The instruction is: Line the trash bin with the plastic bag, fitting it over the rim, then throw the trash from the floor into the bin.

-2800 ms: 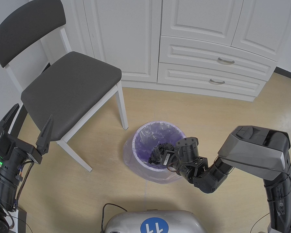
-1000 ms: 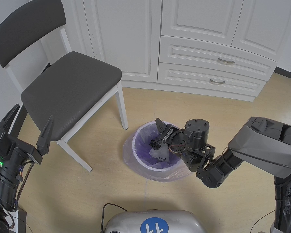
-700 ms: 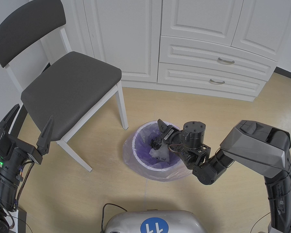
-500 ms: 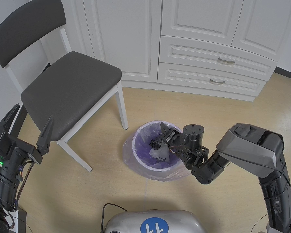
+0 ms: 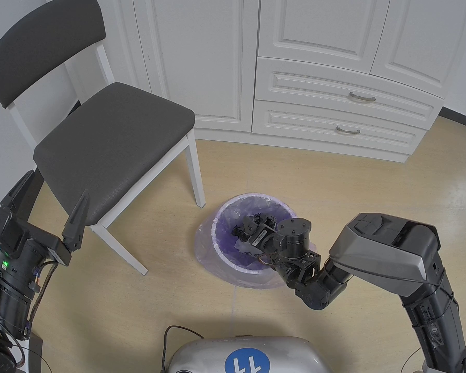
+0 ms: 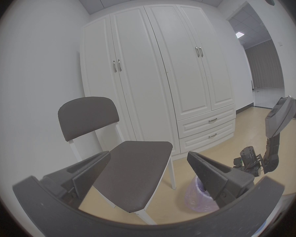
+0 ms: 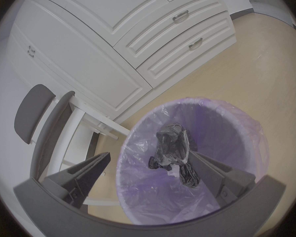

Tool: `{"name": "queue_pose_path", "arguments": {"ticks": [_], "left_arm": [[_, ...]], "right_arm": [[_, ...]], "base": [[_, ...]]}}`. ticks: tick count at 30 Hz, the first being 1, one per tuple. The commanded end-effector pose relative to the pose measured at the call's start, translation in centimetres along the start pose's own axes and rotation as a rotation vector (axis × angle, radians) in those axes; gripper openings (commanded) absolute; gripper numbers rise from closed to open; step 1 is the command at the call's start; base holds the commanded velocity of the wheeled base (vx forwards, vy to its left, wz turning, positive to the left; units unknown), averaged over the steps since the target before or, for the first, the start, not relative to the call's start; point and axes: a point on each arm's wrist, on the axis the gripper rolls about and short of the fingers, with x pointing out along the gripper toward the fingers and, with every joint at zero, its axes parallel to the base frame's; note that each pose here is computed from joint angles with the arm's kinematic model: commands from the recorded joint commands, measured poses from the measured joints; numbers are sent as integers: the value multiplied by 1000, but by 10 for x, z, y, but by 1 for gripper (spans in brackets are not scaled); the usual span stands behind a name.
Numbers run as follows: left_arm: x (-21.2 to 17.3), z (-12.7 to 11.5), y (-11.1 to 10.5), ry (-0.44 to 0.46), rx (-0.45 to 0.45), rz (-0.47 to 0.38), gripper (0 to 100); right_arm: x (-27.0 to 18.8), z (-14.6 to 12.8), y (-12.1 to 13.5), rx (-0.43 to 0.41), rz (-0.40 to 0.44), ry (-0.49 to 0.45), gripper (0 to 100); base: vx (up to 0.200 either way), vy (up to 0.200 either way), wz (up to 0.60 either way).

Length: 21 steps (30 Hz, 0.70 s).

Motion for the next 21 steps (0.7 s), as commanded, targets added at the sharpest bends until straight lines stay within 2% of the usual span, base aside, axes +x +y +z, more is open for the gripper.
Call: {"name": "queue_pose_path", "arguments": {"ticks": [1, 8, 12, 13, 14, 17, 18, 19, 21], "left_arm": [[1, -2, -1, 11, 4, -4, 100], [1, -4, -2, 19, 7, -7, 100], [1, -4, -2, 19, 7, -6, 100], [1, -4, -2, 19, 7, -6, 100], [0, -4, -2, 23, 8, -9, 100], [-3, -8, -4, 40, 14, -27, 100], [-3, -8, -4, 40, 14, -27, 100], [-2, -11, -6, 54, 13, -39, 100], [-2, -13, -8, 66, 10, -44, 100]], "right_arm": [[-4, -14, 2, -13, 9, 43, 100], [-9, -7, 6, -10, 18, 36, 100], [-28, 22, 23, -7, 42, 13, 100], [-28, 22, 23, -7, 42, 13, 100], [-37, 34, 28, -29, 53, 10, 100], [-67, 68, 31, -227, 57, 6, 100], [-67, 68, 31, -227, 57, 6, 100], [-90, 88, 30, -374, 42, -8, 100], [-111, 108, 29, -473, 28, -32, 100]], "base": [[0, 0, 0], [0, 0, 0], [0, 0, 0], [0, 0, 0], [0, 0, 0], [0, 0, 0], [0, 0, 0], [0, 0, 0], [0, 0, 0]]}}
